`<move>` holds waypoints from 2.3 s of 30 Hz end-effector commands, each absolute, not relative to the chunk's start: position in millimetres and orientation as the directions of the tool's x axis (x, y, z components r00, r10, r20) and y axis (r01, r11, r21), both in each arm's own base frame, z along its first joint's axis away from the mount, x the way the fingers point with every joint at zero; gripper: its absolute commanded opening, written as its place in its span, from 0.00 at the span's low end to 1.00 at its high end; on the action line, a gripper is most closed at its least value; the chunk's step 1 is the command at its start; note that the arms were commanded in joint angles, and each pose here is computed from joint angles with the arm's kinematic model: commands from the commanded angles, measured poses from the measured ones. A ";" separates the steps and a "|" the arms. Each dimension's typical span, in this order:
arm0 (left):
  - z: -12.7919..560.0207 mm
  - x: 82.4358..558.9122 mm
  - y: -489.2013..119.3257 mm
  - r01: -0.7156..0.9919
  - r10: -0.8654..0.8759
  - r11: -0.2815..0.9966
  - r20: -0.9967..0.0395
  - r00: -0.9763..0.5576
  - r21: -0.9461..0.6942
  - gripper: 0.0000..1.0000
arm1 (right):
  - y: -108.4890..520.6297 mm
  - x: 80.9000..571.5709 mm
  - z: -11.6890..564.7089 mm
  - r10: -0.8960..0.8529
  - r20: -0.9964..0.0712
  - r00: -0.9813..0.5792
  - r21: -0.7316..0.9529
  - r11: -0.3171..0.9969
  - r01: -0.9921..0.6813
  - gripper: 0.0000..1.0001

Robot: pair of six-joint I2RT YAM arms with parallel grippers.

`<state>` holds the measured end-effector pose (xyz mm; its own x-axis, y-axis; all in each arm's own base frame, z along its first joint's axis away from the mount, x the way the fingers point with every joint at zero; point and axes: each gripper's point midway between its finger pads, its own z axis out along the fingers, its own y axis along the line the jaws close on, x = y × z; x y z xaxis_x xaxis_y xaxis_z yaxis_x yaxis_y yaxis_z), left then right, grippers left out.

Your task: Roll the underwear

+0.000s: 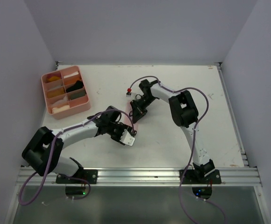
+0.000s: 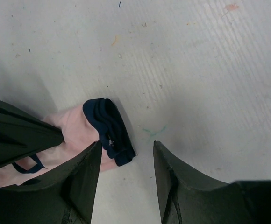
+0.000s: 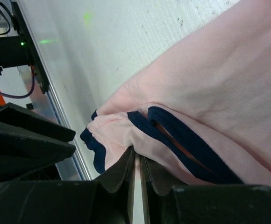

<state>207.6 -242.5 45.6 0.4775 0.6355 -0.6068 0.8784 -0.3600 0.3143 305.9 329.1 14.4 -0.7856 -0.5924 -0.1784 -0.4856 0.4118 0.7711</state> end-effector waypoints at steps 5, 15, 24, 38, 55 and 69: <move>44.7 230.1 -247.7 0.721 0.553 -0.496 -0.464 0.692 0.485 0.52 | 306.6 290.3 -31.1 -0.697 -0.095 -0.710 0.691 0.467 -0.551 0.14; 36.5 225.5 -251.4 0.686 0.505 -0.546 -0.464 0.728 0.482 0.53 | 305.6 287.8 -31.0 -0.705 -0.090 -0.703 0.695 0.461 -0.552 0.14; 30.4 211.6 -251.2 0.663 0.469 -0.599 -0.475 0.745 0.448 0.52 | 306.9 286.7 -33.3 -0.700 -0.077 -0.710 0.705 0.465 -0.535 0.14; 6.4 208.4 -248.5 0.695 0.514 -0.636 -0.488 0.705 0.334 0.15 | 304.1 282.6 -33.3 -0.708 -0.070 -0.703 0.709 0.460 -0.535 0.13; 29.6 202.0 -257.8 0.920 0.648 -0.384 -0.733 0.208 -0.079 0.00 | 303.6 337.8 76.5 -0.545 -0.382 -0.746 0.674 0.387 -0.629 0.64; 20.8 254.3 -260.8 0.741 0.613 -0.204 -0.674 -0.413 -0.639 0.00 | 243.3 328.1 135.0 -0.436 -0.622 -0.651 0.528 0.380 -0.759 0.91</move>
